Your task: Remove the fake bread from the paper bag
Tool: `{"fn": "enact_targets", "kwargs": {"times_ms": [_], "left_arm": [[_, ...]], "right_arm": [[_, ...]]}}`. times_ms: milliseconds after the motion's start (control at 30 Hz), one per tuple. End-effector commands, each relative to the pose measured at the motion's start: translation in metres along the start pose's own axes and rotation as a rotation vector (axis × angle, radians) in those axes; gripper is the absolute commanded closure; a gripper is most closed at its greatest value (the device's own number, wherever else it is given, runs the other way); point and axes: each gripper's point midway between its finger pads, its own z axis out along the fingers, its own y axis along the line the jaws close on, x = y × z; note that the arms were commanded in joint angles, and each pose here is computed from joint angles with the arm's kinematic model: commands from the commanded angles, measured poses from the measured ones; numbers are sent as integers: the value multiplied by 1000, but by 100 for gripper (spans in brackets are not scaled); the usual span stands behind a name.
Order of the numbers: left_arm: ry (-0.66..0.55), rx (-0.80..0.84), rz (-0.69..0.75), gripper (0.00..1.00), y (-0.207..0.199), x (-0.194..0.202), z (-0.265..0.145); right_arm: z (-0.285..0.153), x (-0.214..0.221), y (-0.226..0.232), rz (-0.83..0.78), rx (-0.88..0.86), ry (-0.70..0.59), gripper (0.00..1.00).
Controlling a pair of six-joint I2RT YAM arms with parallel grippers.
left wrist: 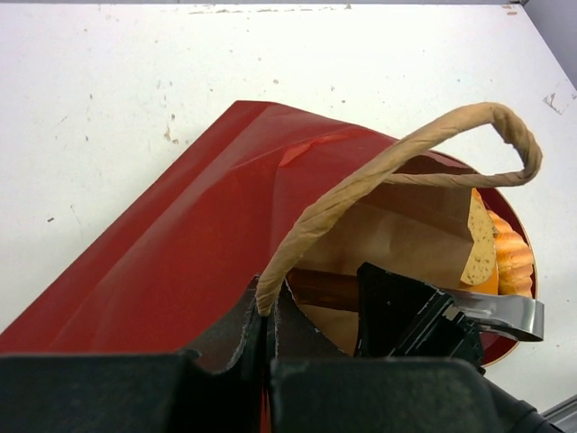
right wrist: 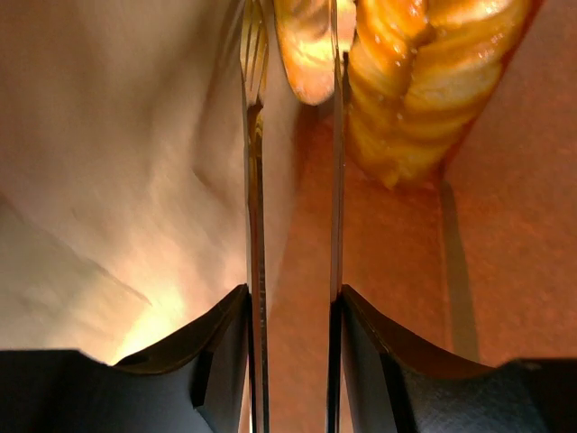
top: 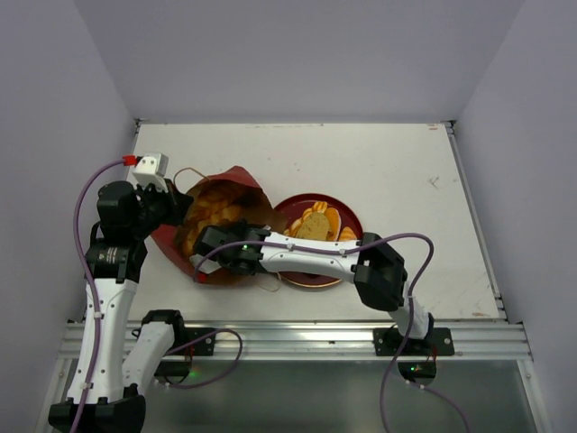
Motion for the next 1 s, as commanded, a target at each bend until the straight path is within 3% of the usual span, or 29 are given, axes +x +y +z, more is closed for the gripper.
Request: {"fn": "enact_targets", "kwargs": {"times_ms": [0,967], "left_arm": [[-37,29,4,100,-6,-9,-3],[-32,40,7,100,-8,-7,-5]], "right_arm": [[1,5,-20,66,74,41,54],[22,23,-29,144,109,111,51]]}}
